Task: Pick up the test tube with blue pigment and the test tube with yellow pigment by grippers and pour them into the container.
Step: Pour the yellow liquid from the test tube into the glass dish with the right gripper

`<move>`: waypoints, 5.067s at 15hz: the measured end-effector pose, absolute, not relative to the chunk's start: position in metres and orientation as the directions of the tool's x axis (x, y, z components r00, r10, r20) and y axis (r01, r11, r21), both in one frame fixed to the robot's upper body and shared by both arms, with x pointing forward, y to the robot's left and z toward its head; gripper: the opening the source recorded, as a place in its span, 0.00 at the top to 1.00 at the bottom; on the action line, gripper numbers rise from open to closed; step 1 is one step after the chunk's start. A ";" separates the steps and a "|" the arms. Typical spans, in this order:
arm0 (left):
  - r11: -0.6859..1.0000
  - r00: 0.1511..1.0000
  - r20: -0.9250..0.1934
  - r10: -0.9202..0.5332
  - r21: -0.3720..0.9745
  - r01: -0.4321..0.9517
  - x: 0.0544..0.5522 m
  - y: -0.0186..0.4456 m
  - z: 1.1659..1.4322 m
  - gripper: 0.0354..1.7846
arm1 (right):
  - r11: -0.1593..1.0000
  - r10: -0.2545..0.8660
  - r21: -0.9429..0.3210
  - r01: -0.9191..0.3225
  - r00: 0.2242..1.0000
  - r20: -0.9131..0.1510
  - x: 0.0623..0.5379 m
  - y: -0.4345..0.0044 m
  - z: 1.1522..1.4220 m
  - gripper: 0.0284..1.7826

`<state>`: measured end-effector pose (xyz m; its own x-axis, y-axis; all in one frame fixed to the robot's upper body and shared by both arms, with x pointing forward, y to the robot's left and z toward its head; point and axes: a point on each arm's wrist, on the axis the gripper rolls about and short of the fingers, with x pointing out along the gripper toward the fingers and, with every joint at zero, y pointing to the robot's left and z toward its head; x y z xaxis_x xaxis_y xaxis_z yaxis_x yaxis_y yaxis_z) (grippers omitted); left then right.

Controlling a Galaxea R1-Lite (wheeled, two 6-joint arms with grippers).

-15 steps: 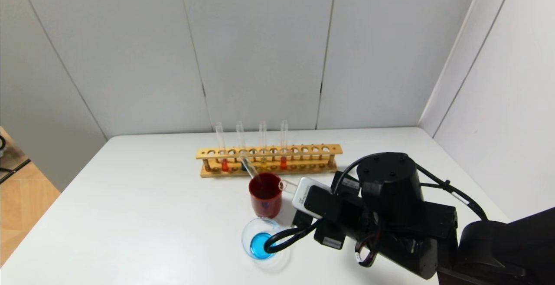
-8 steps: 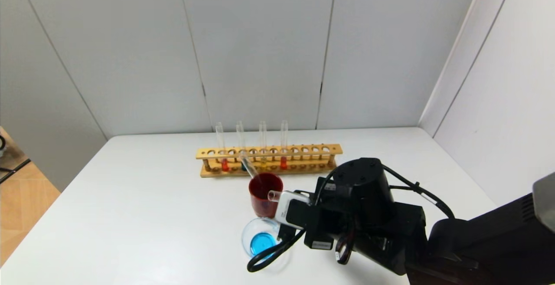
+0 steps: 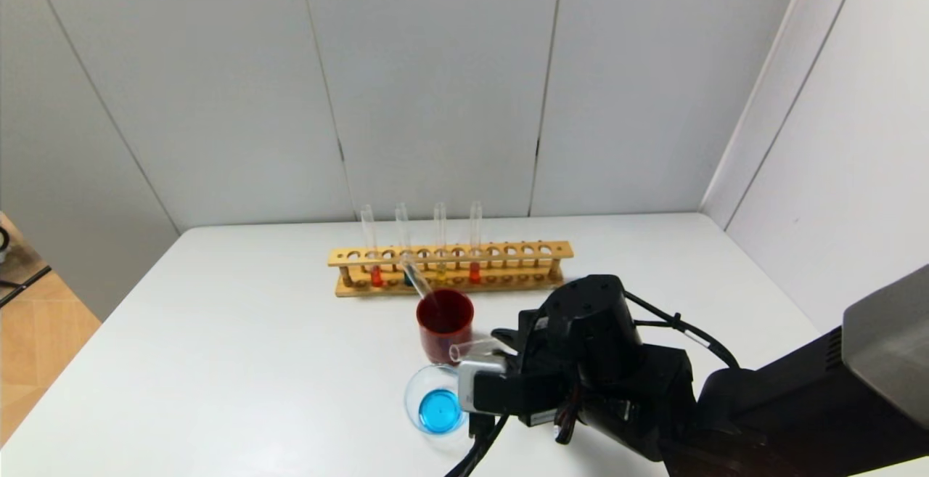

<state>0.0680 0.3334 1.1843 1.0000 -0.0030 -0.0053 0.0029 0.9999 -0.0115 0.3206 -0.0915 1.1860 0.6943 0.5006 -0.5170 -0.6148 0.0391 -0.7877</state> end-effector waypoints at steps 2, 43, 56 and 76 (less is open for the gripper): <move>1.000 1.000 -0.006 -0.003 -0.012 0.002 0.068 0.333 1.184 0.02 | -0.018 0.494 -0.801 -0.599 0.691 -0.528 0.320 -0.091 1.184 0.83; 1.000 1.000 -0.005 -0.003 -0.012 0.003 0.068 0.333 1.184 0.02 | -0.382 0.343 -0.779 -0.497 0.706 -0.619 0.321 -0.051 1.203 0.83; 1.000 1.000 -0.006 -0.003 -0.012 0.003 0.068 0.333 1.184 0.02 | -0.419 0.318 -0.764 -0.491 0.709 -0.630 0.320 -0.047 1.200 0.83; 1.000 1.000 -0.006 -0.003 -0.012 0.003 0.068 0.333 1.184 0.02 | -0.523 0.234 -0.737 -0.428 0.760 -0.607 0.327 -0.037 1.206 0.83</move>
